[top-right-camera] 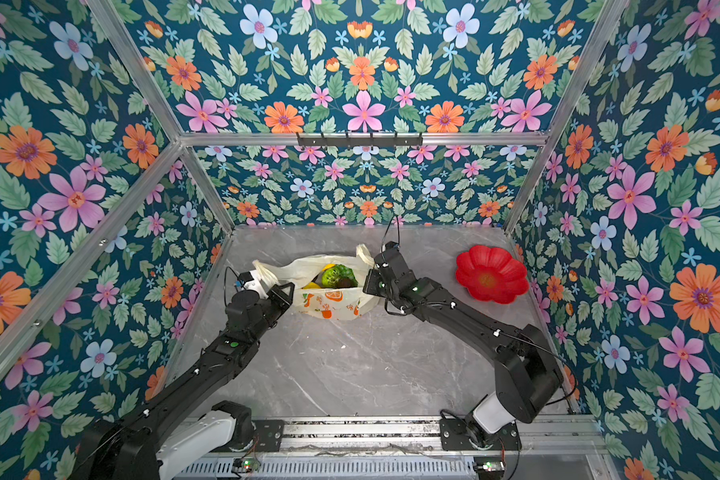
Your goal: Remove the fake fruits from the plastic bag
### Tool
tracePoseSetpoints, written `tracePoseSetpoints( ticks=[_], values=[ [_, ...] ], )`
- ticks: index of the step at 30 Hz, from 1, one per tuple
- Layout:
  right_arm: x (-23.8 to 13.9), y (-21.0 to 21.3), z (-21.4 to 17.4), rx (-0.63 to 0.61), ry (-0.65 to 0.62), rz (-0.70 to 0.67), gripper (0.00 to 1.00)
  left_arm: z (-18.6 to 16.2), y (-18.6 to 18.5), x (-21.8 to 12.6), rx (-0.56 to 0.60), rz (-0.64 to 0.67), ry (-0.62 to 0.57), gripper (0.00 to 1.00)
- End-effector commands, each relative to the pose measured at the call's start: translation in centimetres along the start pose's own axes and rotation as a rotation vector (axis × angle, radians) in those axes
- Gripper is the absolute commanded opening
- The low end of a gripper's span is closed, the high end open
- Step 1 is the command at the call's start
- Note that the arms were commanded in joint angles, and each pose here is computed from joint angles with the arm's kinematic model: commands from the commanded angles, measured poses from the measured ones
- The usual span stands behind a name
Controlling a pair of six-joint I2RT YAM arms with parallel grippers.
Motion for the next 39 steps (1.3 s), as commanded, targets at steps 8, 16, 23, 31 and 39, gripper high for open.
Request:
tracePoseSetpoints(
  ticks=[8,16,23,31,39],
  values=[
    [2.2,-2.3,-2.2,0.26,-0.002,0.123,0.0,-3.7,4.1,0.0,-0.009,0.168,0.155,0.26],
    [1.6,-1.6,-1.7,0.198,-0.008,0.122,0.0,-1.0,4.2,-3.7,0.196,0.348,0.192,0.89],
    [1.3,-1.5,-1.6,0.168,-0.013,0.11,0.0,0.8,4.8,-7.6,0.293,0.459,0.174,1.0],
    [0.7,-1.3,-1.3,0.139,-0.027,0.103,0.0,9.8,0.5,-12.8,0.497,0.619,0.046,0.97],
    [0.8,-1.1,-1.6,0.133,-0.026,0.11,0.0,9.0,-7.3,-7.9,0.74,0.544,0.214,0.91]
  ],
)
Point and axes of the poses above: each gripper's point midway between its finger pads, its own x axis out along the fingers, its own y axis along the line the jaws close on, z = x × y, the point moved 2 cm from there along -x, back along the fingers, and after that the axes turned 12 degrees about x, right-handed, at the moved point
